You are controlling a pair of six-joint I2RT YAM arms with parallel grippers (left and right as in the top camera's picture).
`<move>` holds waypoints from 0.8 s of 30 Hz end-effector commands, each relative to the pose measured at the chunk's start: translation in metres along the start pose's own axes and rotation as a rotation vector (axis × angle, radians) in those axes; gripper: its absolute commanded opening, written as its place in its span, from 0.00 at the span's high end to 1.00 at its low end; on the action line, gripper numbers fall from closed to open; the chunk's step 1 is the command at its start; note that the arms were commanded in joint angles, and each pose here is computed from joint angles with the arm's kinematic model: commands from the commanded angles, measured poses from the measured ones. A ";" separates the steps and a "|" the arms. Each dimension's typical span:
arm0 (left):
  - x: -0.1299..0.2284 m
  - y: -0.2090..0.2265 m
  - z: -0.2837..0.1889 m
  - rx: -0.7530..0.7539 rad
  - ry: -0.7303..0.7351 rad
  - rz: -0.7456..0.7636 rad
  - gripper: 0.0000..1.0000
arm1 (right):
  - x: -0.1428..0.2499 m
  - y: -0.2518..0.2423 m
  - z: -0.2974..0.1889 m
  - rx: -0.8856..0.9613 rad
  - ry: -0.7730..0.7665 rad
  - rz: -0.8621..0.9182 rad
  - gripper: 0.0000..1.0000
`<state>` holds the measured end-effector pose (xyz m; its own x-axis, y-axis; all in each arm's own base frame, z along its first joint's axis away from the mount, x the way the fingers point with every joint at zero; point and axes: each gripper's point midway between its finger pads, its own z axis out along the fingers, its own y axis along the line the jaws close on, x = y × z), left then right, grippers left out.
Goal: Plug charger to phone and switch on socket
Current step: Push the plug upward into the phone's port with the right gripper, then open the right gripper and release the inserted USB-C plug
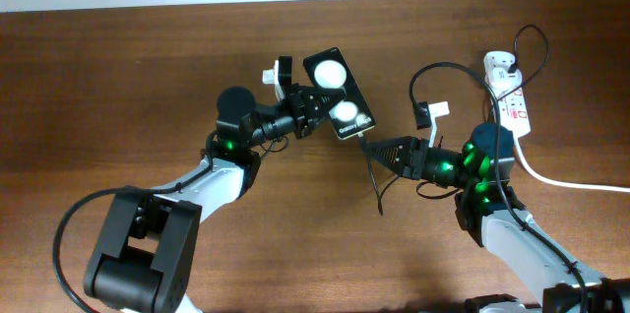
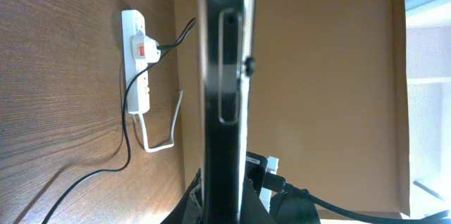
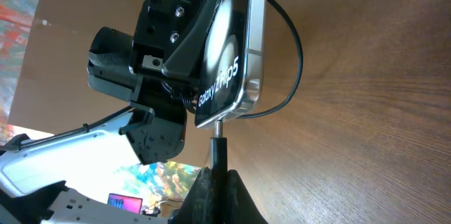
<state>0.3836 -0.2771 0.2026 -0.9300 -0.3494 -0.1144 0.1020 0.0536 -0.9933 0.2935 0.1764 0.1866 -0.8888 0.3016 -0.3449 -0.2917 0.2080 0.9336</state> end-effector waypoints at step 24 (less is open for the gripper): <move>0.015 -0.011 0.007 0.029 0.063 0.067 1.00 | -0.001 -0.002 0.006 0.019 -0.019 0.045 0.96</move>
<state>0.3829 -0.2776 0.2026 -0.9304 -0.3453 -0.1227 0.1100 0.0563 -0.9923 0.2915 0.1811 0.1853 -0.9031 0.2996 -0.3075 -0.2565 0.1976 0.9461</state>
